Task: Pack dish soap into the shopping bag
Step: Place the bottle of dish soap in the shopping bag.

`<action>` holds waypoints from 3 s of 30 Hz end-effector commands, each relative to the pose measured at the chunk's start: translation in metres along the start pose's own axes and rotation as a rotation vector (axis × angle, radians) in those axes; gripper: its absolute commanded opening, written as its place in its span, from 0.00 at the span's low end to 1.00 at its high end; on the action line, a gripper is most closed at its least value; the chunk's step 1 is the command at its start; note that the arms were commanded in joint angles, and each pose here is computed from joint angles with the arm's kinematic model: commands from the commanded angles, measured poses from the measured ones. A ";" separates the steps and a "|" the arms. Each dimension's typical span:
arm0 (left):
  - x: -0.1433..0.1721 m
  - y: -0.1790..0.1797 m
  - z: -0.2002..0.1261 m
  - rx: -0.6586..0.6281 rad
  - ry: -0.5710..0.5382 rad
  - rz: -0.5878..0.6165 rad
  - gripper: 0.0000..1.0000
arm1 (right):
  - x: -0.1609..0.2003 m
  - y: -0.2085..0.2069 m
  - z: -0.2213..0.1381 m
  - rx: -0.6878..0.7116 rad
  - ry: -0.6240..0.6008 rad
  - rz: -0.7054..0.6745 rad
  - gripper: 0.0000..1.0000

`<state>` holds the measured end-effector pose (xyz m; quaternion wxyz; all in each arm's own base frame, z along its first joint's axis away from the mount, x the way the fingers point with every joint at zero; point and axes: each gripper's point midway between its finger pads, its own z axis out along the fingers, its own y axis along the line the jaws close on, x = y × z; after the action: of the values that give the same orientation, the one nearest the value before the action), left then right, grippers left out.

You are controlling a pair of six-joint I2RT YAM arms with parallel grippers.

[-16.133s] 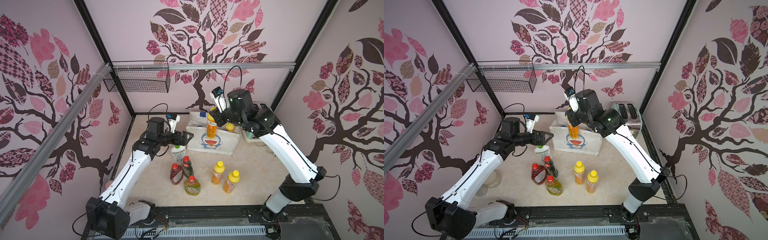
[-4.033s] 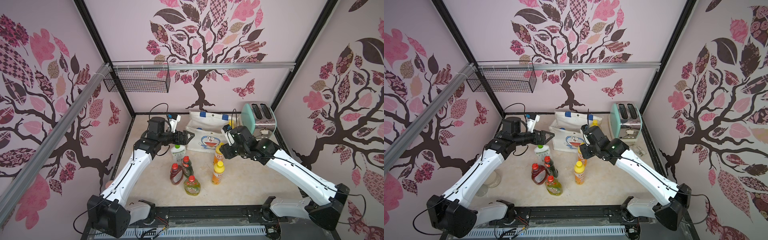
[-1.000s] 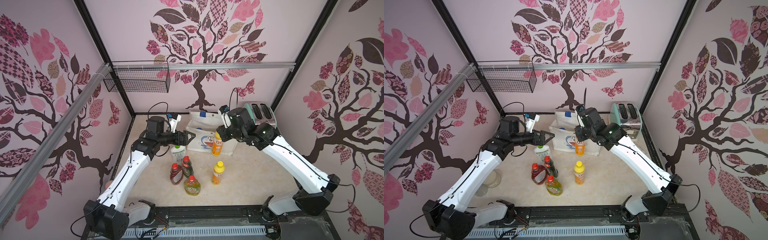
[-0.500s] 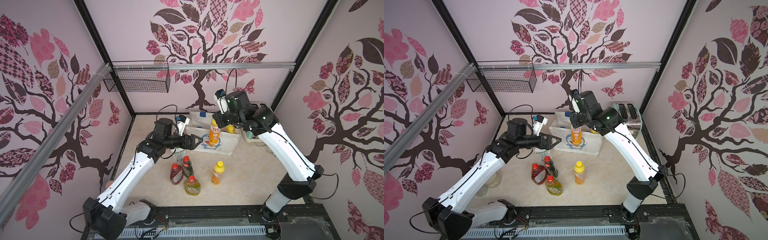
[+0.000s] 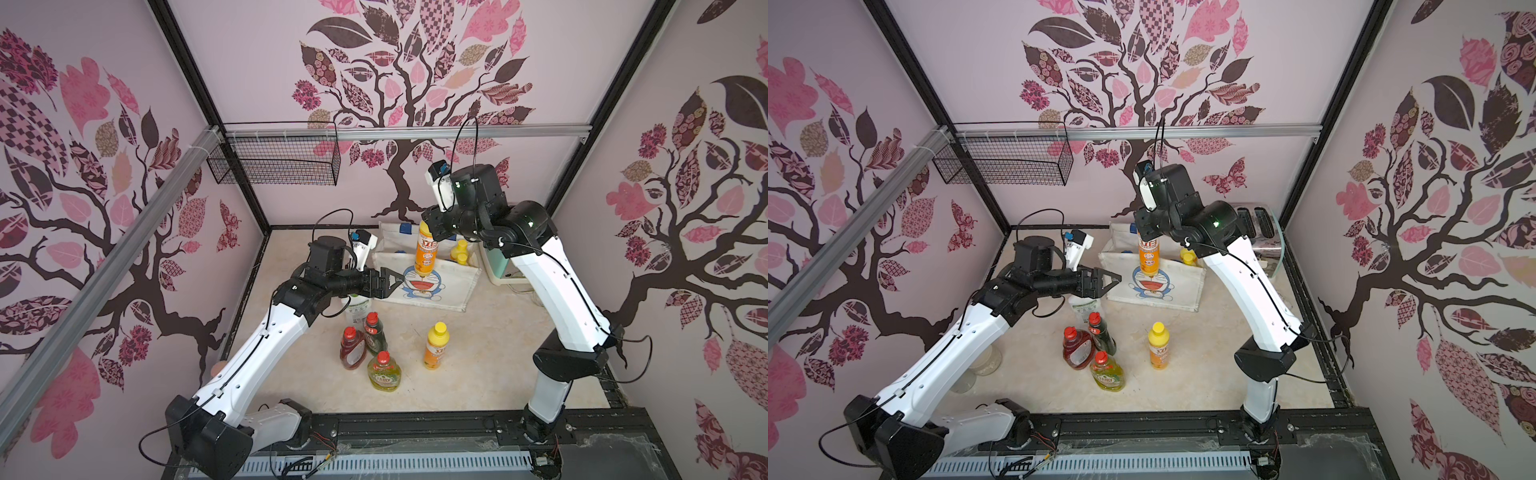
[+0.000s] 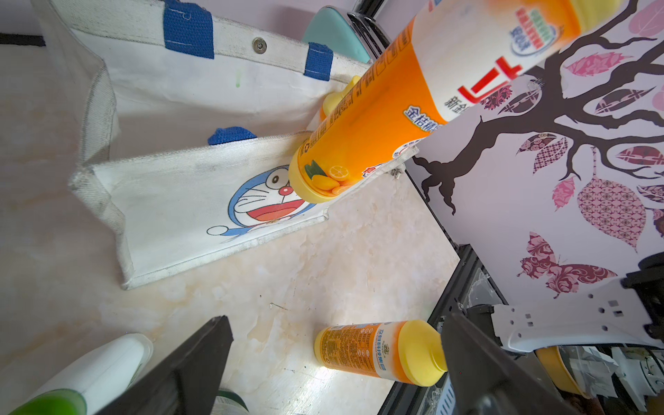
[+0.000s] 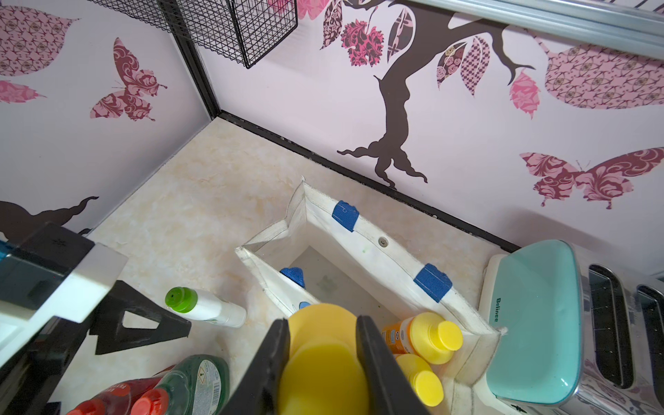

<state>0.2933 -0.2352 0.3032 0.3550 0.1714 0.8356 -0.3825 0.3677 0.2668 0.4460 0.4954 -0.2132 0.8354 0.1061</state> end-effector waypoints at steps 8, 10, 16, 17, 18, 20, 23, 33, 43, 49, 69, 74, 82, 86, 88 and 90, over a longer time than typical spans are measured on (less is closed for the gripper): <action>-0.009 -0.007 -0.006 0.007 -0.027 0.029 0.97 | -0.079 -0.025 -0.061 0.069 -0.336 0.069 0.00; -0.010 -0.006 -0.006 0.004 -0.029 0.030 0.97 | -0.085 -0.028 -0.069 0.075 -0.364 0.074 0.00; -0.011 -0.008 -0.007 0.010 -0.031 0.032 0.97 | -0.096 -0.038 -0.079 0.129 -0.415 0.065 0.00; -0.012 -0.009 -0.007 0.011 -0.033 0.033 0.97 | -0.097 -0.038 -0.080 0.134 -0.421 0.063 0.00; -0.011 -0.008 -0.007 0.010 -0.030 0.032 0.97 | -0.098 -0.039 -0.080 0.138 -0.423 0.059 0.00; -0.012 -0.008 -0.008 0.006 -0.033 0.032 0.97 | -0.099 -0.040 -0.078 0.149 -0.425 0.053 0.00; -0.011 -0.008 -0.008 0.006 -0.033 0.032 0.97 | -0.097 -0.043 -0.072 0.170 -0.414 0.039 0.00; -0.009 -0.007 -0.012 -0.005 -0.038 0.026 0.97 | -0.079 -0.051 -0.024 0.184 -0.361 0.022 0.00; -0.004 -0.003 -0.008 -0.010 -0.032 0.003 0.97 | -0.046 -0.079 0.020 0.174 -0.301 0.084 0.00; -0.003 -0.001 -0.006 -0.010 -0.033 -0.002 0.97 | -0.022 -0.090 0.046 0.179 -0.261 0.108 0.00; 0.003 0.003 -0.004 -0.020 -0.025 0.003 0.97 | 0.045 -0.108 0.109 0.176 -0.149 0.192 0.00; 0.005 0.005 -0.003 -0.023 -0.021 0.004 0.97 | 0.058 -0.111 0.119 0.189 -0.124 0.187 0.00; 0.006 0.005 -0.003 -0.024 -0.018 0.007 0.97 | 0.077 -0.112 0.137 0.200 -0.072 0.178 0.00; 0.008 0.007 -0.002 -0.026 -0.016 0.007 0.97 | 0.085 -0.111 0.145 0.195 -0.050 0.183 0.00; 0.008 0.007 -0.002 -0.027 -0.014 0.008 0.97 | 0.090 -0.111 0.149 0.195 -0.040 0.184 0.00; 0.008 0.007 -0.002 -0.028 -0.015 0.007 0.97 | 0.094 -0.111 0.152 0.200 -0.029 0.187 0.00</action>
<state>0.2931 -0.2305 0.2902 0.3532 0.1606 0.8432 -0.3722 0.4871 0.2062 0.2614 0.4637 -0.1041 0.8777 0.0612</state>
